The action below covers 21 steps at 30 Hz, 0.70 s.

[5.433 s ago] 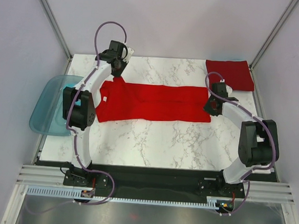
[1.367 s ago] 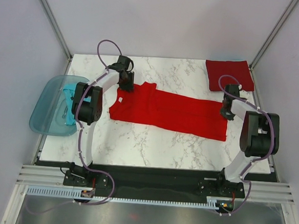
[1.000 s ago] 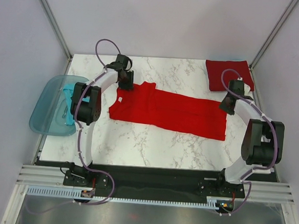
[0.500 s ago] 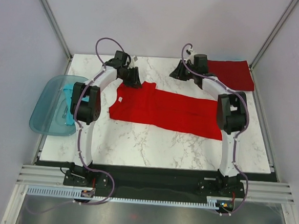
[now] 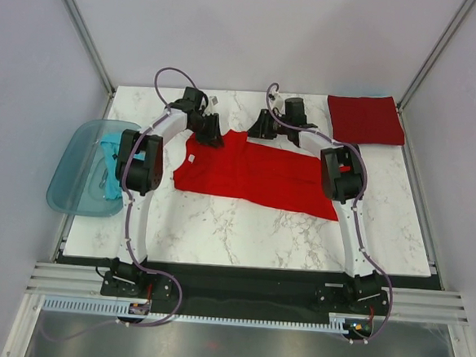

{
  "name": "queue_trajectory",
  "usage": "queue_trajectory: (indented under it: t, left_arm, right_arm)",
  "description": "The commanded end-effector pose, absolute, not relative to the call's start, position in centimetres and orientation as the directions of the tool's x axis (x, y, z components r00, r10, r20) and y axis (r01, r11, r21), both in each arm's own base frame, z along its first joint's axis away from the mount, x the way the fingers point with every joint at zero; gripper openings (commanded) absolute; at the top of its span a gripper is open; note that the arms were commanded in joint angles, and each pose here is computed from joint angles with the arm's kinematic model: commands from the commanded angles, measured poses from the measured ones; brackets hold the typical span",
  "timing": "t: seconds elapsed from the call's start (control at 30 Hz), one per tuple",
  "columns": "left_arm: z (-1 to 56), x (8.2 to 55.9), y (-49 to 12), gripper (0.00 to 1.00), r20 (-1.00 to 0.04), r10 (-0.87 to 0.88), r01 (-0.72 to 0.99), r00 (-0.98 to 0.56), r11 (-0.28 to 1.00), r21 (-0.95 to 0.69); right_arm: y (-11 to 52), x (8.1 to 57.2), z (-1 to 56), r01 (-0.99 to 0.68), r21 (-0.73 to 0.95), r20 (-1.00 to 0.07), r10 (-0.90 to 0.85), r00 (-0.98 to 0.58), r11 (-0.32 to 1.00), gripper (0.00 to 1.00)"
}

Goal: Fold and stack the t-shirts
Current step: Fold the tshirt

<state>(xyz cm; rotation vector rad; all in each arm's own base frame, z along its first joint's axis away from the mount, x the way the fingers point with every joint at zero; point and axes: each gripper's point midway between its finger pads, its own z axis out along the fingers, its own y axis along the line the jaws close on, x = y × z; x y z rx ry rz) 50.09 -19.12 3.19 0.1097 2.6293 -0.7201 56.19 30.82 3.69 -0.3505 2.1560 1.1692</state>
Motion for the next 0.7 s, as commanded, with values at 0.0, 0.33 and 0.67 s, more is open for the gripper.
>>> queue_trajectory:
  t: [0.0, 0.33, 0.67]
  left_arm:
    - [4.0, 51.4, -17.9, 0.39, -0.454, -0.026, 0.2, -0.891, 0.874, -0.443]
    - [3.3, 51.4, -18.0, 0.39, -0.436, -0.036, 0.187, -0.899, 0.87, -0.457]
    - [10.6, 52.4, -17.7, 0.4, -0.549, -0.077, 0.215, -0.833, 0.867, -0.448]
  right_arm:
    - [33.3, 56.0, 6.2, -0.604, 0.64, -0.709, 0.062, -0.702, 0.475, 0.42]
    - [34.5, 56.0, 8.5, -0.574, 0.654, -0.708, 0.132, -0.694, 0.493, 0.0]
    - [35.9, 53.7, 10.9, -0.59, 0.601, -0.74, 0.096, -0.666, 0.539, 0.0]
